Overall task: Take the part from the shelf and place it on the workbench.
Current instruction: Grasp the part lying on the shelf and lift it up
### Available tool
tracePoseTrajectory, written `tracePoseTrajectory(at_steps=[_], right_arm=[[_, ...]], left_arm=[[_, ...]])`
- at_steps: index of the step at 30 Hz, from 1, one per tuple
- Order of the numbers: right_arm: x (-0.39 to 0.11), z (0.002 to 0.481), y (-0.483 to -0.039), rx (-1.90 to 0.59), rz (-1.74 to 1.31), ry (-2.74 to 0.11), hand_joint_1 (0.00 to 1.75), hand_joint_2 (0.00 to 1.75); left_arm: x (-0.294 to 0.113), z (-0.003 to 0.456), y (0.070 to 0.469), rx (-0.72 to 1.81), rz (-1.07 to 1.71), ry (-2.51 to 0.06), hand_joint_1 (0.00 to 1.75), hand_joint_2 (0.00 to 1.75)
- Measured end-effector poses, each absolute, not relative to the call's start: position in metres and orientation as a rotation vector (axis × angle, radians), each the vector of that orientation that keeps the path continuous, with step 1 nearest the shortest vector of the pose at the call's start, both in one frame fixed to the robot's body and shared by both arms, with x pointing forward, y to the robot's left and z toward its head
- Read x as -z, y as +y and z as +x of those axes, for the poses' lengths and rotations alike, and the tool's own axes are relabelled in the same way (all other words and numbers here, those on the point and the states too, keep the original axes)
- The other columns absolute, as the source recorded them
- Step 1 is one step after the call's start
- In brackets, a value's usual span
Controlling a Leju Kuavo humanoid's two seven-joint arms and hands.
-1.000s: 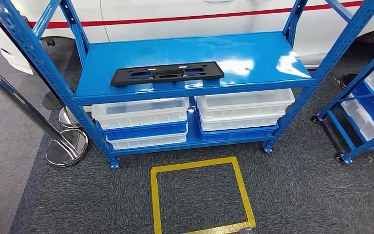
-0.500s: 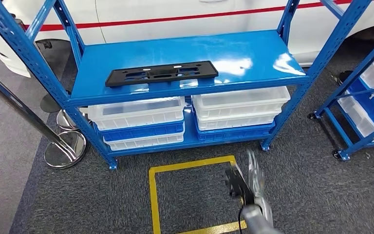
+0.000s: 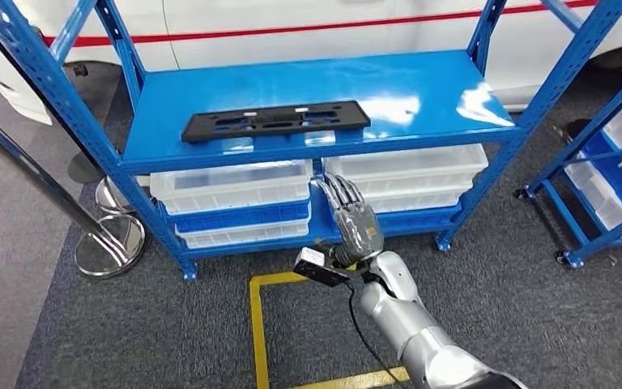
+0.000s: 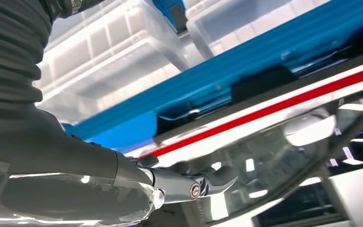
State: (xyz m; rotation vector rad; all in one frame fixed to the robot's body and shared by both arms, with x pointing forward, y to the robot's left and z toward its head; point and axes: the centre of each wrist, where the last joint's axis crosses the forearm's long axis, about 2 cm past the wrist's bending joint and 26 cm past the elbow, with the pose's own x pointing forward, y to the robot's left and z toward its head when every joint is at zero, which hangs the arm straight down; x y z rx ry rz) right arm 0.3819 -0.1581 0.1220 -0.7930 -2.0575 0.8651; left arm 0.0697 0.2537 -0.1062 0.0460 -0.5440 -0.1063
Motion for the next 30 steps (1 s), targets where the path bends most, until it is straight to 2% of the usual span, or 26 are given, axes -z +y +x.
tracePoseTrajectory(at_steps=[6,10,15,20,30], right_arm=[[-0.126,0.381,-0.155,-0.931,-0.822,-2.087,0.0,1.75],[-0.141,0.377,-0.148,-1.209,-1.095,-2.071,0.0,1.75],[-0.175,0.382,-0.121,-1.253,-1.327,-2.076,0.0,1.75],[-0.179,0.378,-0.103,-1.347,-1.358,-2.128,0.0,1.75],[-0.16,0.37,-0.106,-1.399,-1.342,-2.077,0.0,1.75]], left_arm=[[0.106,0.07,0.254,0.109,0.046,-0.544,0.0,0.0],[0.106,0.069,0.253,0.116,0.037,-0.535,0.0,0.0],[0.105,0.074,0.249,0.135,-0.022,-0.534,0.0,0.0],[0.103,0.083,0.245,0.158,-0.046,-0.551,0.0,0.0],[0.101,0.098,0.249,0.165,-0.048,-0.58,0.0,0.0]])
